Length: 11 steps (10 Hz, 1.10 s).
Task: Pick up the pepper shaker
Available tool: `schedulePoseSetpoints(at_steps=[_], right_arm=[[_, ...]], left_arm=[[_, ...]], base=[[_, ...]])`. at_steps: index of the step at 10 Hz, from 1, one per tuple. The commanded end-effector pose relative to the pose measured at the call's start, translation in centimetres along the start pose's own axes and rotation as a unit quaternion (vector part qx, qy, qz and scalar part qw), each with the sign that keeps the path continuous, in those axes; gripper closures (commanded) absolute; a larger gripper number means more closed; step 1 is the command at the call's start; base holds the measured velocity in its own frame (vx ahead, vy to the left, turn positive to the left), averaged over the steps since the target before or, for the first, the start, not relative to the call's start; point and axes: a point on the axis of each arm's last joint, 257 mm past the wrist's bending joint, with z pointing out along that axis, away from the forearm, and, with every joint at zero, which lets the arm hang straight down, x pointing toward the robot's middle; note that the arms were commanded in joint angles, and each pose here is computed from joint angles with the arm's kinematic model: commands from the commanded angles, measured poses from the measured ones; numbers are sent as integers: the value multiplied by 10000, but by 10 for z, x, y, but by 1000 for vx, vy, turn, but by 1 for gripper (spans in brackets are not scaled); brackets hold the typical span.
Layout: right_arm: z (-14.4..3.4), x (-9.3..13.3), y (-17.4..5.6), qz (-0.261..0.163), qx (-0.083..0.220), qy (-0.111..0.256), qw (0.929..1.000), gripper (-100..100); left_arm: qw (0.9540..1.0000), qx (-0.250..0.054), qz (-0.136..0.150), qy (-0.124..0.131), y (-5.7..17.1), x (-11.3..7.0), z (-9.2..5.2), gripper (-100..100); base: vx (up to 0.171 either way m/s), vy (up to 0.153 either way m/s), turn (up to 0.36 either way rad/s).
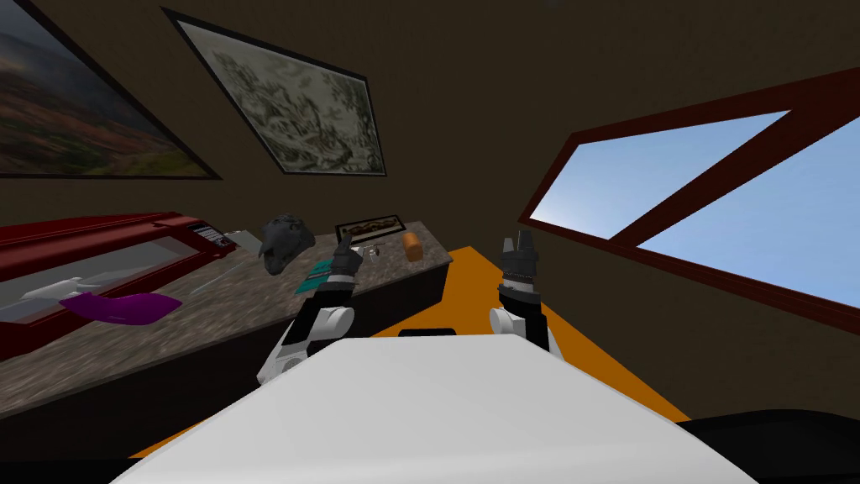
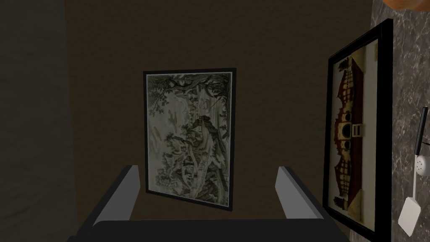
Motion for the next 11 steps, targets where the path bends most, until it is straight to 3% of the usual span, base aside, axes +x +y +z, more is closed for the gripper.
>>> schedulePoseSetpoints(at_steps=[1, 6, 11], right_arm=[[0, 0, 0, 0, 0, 0, 10000, 0], [0, 0, 0, 0, 0, 0, 10000, 0], [0, 0, 0, 0, 0, 0, 10000, 0]], left_arm=[[9998, -169, 69, 65, 8, -2, 6, -100], [9979, -590, 194, 201, 31, -4, 14, -100], [9908, -1222, 410, 423, 67, -10, 22, -100]], base=[[-53, -12, -67], [-43, -8, -46], [-32, -18, -58]])
